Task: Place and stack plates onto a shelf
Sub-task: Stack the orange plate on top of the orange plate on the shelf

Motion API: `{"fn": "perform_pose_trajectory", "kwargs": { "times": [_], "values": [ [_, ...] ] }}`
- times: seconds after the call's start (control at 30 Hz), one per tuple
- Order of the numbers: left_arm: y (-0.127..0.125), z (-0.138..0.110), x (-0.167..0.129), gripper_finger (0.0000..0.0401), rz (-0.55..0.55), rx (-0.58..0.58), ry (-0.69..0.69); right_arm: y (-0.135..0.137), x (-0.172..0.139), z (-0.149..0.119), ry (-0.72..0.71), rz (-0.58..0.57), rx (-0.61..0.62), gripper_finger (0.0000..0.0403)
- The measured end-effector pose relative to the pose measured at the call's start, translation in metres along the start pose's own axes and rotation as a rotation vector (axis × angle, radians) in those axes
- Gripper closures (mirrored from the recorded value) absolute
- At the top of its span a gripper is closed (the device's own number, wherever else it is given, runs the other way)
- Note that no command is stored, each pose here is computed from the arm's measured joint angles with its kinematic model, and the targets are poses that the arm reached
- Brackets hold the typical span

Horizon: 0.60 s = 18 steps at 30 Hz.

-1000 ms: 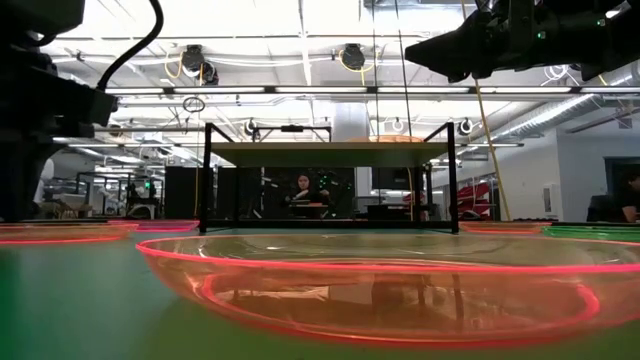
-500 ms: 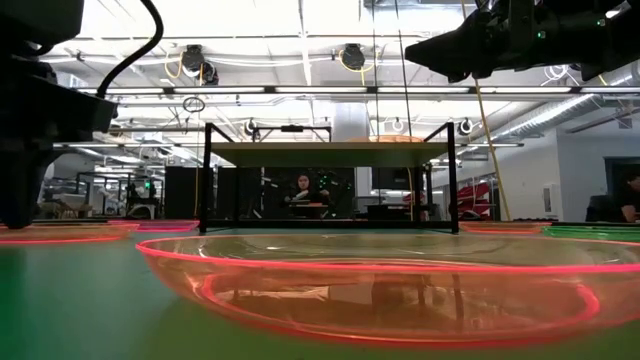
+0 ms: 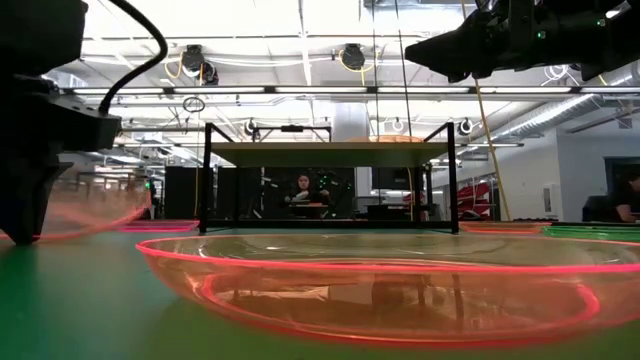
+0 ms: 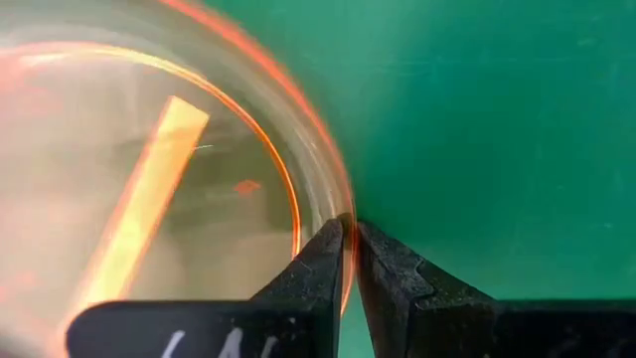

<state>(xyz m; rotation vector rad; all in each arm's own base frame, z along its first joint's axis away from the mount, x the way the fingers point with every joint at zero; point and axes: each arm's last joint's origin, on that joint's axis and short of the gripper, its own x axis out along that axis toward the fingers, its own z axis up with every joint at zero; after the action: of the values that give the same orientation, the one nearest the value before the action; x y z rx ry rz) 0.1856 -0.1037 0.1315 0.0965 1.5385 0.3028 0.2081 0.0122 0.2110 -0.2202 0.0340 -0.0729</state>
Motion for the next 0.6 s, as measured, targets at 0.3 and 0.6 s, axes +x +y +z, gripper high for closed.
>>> {"fn": "perform_pose_trajectory", "kwargs": {
  "times": [0.3, 0.6],
  "values": [
    [-0.002, 0.002, 0.001, 0.0392, 0.01, -0.004, 0.013, 0.0, 0.0, 0.0, 0.0, 0.0, 0.0, 0.033],
    [-0.002, 0.013, -0.021, 0.0399, 0.076, 0.017, -0.009, 0.0, 0.0, 0.0, -0.001, 0.0, 0.0, 0.033]
  ]
}}
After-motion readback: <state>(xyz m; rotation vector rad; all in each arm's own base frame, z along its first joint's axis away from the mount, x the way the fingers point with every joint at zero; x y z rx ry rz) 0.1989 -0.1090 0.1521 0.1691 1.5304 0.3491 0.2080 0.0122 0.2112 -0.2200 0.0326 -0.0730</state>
